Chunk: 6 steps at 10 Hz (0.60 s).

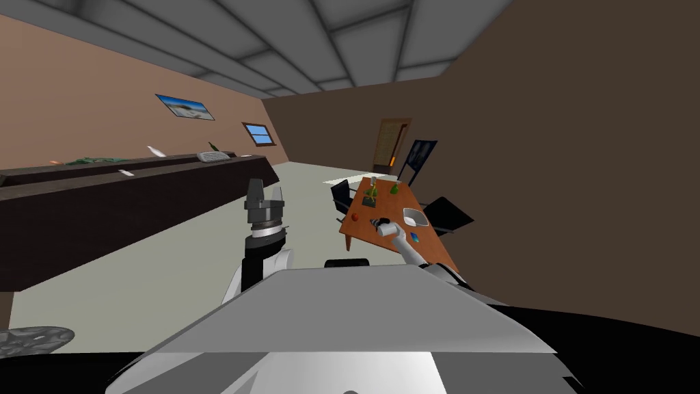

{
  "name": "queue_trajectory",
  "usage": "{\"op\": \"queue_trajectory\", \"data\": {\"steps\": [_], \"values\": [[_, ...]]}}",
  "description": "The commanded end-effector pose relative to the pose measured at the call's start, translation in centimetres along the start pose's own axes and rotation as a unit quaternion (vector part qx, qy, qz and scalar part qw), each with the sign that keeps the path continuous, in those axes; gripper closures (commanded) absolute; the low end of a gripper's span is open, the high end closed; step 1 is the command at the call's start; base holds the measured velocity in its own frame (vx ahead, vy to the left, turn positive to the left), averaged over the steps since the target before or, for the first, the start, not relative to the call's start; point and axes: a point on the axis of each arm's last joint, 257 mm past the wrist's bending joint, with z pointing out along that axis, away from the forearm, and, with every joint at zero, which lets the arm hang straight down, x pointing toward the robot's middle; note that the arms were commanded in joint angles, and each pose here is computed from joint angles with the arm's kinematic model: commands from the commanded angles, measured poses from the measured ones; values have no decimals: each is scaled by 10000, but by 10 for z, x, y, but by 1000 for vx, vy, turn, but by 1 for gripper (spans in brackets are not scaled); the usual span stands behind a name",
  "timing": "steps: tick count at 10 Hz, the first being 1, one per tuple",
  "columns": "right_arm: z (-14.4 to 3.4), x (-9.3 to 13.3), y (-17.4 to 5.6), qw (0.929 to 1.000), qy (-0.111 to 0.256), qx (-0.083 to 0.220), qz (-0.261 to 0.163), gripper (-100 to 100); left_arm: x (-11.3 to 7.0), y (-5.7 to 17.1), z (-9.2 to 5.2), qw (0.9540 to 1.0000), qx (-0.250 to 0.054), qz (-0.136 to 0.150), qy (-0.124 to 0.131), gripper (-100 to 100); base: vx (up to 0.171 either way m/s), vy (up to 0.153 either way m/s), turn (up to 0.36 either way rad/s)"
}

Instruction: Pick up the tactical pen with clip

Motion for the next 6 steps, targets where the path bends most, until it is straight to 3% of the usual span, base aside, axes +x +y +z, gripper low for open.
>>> {"op": "queue_trajectory", "data": {"steps": [1, 2, 5, 6], "values": [[4, 3, -25, 9987, 154, 339, -342, -100, 0, 0, 0, 10000, 0, 0, 0, 0, 9, 51, 152], [5, 5, -29, 9986, 178, 381, -335, -100, 0, 0, 0, 10000, 0, 0, 0, 0, 10, 35, 28], [11, 5, -70, 9903, 409, 966, -909, -100, 0, 0, 0, 10000, 0, 0, 0, 0, 11, 45, 94], [11, 8, -75, 9898, 437, 1013, -900, -100, 0, 0, 0, 10000, 0, 0, 0, 0, 2, 41, 37]]}}
